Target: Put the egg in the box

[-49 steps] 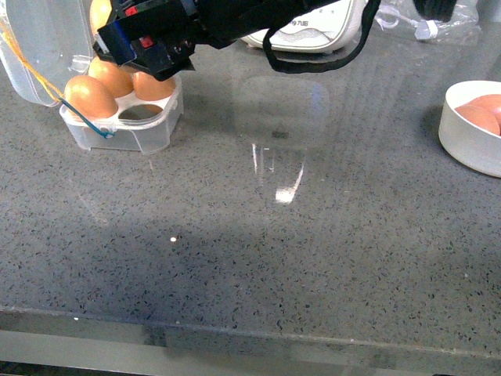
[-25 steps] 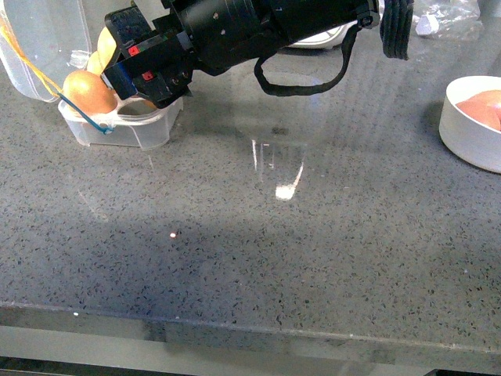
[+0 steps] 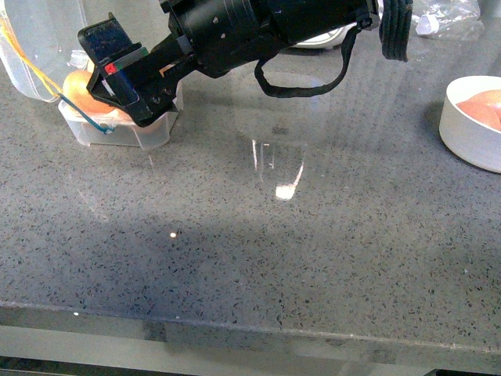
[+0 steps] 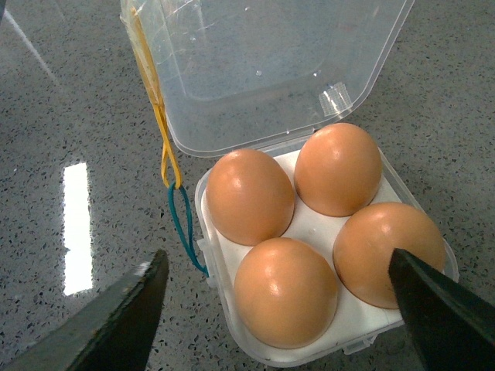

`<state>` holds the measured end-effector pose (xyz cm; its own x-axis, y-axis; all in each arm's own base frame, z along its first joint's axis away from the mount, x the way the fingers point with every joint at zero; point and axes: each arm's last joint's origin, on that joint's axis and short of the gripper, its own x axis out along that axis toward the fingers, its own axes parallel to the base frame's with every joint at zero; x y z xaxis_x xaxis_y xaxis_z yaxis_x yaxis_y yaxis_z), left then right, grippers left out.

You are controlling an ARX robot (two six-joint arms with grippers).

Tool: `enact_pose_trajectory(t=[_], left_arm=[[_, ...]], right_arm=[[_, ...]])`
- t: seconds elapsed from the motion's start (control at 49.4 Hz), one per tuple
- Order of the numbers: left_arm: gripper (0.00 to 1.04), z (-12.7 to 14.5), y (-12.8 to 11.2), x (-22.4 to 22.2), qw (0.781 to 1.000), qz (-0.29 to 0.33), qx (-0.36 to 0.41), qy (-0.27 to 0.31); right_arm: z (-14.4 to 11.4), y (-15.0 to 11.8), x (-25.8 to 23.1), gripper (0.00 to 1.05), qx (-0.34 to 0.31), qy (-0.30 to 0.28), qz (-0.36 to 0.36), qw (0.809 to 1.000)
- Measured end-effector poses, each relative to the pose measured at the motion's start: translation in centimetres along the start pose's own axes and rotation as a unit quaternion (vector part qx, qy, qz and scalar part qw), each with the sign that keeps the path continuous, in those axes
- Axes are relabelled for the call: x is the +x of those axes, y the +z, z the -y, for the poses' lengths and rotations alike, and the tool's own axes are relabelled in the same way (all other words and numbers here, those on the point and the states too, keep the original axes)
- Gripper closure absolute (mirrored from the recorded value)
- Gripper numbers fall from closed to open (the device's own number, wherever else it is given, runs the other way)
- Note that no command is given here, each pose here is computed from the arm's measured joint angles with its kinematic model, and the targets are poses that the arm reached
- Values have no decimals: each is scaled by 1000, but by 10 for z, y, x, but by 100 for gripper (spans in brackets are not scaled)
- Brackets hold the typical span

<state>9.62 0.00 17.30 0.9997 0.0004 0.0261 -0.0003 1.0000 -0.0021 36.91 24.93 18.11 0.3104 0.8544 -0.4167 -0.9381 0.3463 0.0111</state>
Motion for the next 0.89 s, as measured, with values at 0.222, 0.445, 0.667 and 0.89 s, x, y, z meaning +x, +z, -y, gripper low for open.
enact_pose_trajectory(t=[0.222, 0.445, 0.667, 0.89], left_arm=[[7, 0, 0, 0, 1000, 0, 0, 0], [7, 0, 0, 0, 1000, 0, 0, 0], [7, 0, 0, 0, 1000, 0, 0, 0], [7, 0, 0, 0, 1000, 0, 0, 0]], right_arm=[[1, 6, -27, 7, -6, -22, 27, 999], [15, 8, -80, 7, 9, -118, 70, 991], [38, -15, -149, 7, 103, -325, 89, 936], [36, -53, -277, 7, 173, -593, 134, 775]])
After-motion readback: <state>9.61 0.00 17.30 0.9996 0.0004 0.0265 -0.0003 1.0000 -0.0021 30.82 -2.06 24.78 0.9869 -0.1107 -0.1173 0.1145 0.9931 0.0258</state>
